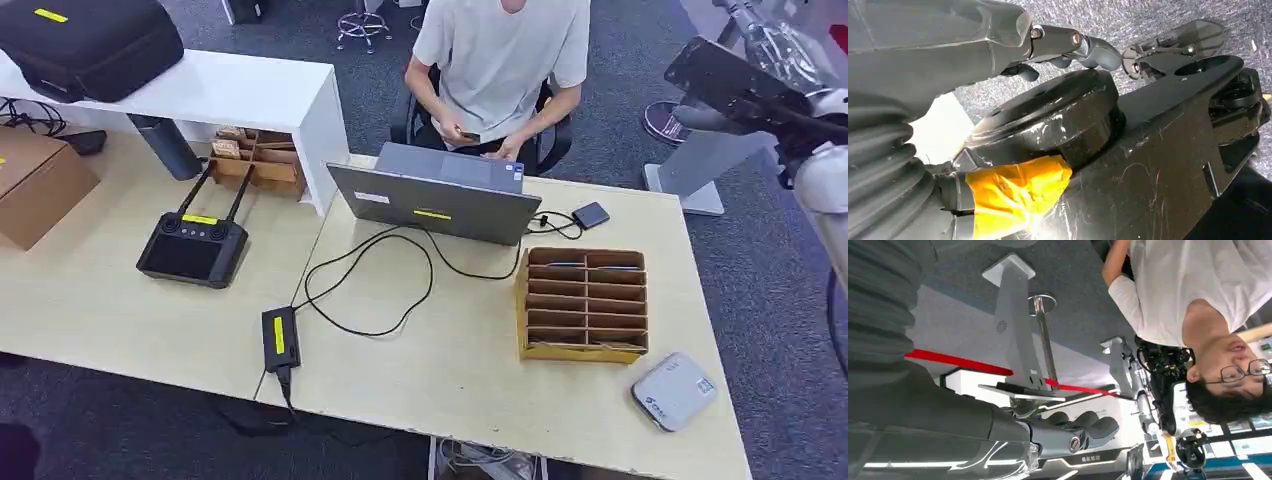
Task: Pass the card to the sensor for recognition and then transmit it.
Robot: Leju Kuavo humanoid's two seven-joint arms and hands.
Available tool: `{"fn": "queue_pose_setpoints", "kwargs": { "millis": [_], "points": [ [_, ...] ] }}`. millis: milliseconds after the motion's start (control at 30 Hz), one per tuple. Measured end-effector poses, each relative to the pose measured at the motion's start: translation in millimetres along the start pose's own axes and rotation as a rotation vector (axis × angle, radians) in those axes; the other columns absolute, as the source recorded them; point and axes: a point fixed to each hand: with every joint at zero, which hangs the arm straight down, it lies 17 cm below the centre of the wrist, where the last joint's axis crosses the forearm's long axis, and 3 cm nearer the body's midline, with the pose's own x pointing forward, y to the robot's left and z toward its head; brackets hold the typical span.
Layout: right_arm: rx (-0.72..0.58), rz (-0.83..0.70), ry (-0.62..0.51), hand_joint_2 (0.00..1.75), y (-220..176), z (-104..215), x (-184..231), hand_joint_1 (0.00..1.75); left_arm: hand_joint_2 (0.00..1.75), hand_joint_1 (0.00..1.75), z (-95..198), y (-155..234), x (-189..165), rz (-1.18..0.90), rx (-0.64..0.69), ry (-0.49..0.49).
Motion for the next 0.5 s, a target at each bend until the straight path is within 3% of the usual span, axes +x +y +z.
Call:
{"fn": "queue_pose_setpoints", "kwargs": {
  "millis": [233, 500],
  "points": [
    [0.008, 0.019, -0.004, 1.75, 7, -2, 4, 0.0, 1.75, 0.0, 0, 5, -1, -0.011, 0.009, 0.006],
    [0.031, 0.022, 0.003, 1.75, 21, 1, 1, 0.0, 1.75, 0.0, -1, 20, 15, -0.069, 0.083, -0.061]
  ]
}}
